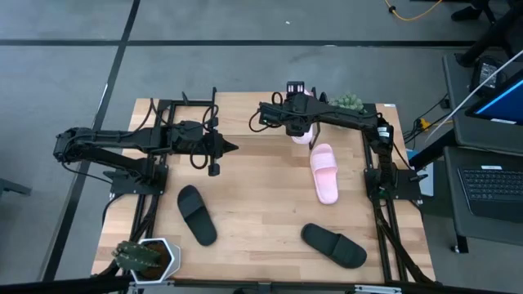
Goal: Pick and place slides into the shelf
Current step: Put the pink slide on the shelf
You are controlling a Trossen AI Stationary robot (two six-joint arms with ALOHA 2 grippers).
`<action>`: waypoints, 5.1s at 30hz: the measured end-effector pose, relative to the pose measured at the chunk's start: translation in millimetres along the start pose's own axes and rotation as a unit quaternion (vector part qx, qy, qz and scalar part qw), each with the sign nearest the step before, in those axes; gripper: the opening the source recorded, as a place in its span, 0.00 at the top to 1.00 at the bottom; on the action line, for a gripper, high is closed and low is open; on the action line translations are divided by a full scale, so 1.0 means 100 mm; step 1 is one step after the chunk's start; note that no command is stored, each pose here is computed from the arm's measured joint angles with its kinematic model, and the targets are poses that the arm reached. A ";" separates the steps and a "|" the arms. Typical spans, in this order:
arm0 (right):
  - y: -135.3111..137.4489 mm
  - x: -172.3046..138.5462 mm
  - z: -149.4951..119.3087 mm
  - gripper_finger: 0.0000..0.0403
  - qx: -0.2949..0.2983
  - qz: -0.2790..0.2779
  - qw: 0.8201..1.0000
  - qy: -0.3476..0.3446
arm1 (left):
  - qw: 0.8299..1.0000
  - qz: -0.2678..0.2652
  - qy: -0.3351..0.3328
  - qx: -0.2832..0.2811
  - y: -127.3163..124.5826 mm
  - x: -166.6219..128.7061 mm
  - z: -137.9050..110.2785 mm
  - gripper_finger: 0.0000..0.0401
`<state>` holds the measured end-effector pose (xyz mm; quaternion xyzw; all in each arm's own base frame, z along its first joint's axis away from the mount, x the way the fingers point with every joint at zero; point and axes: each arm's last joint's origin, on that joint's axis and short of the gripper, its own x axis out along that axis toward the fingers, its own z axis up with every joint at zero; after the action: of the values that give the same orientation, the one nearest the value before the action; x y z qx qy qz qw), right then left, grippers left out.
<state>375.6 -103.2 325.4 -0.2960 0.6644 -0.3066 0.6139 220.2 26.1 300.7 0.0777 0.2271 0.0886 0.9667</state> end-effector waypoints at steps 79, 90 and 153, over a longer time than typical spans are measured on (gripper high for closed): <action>1.58 -0.90 -1.73 0.97 0.184 0.191 0.913 -0.310 | 0.992 0.021 -0.119 -0.026 -0.53 -0.04 -0.55 1.00; 1.51 -0.81 -1.67 0.96 0.140 0.195 0.922 -0.304 | 0.987 -0.020 -0.152 -0.041 -0.53 -0.21 -0.64 1.00; 2.16 -0.12 -1.28 0.70 0.027 0.153 0.987 -0.026 | 0.989 -0.021 -0.141 -0.038 -0.52 -0.24 -0.67 1.00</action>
<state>244.6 49.3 173.5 -0.1819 0.6777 -0.2186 0.6781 175.8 -22.6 242.1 0.0479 0.0869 0.0647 0.9930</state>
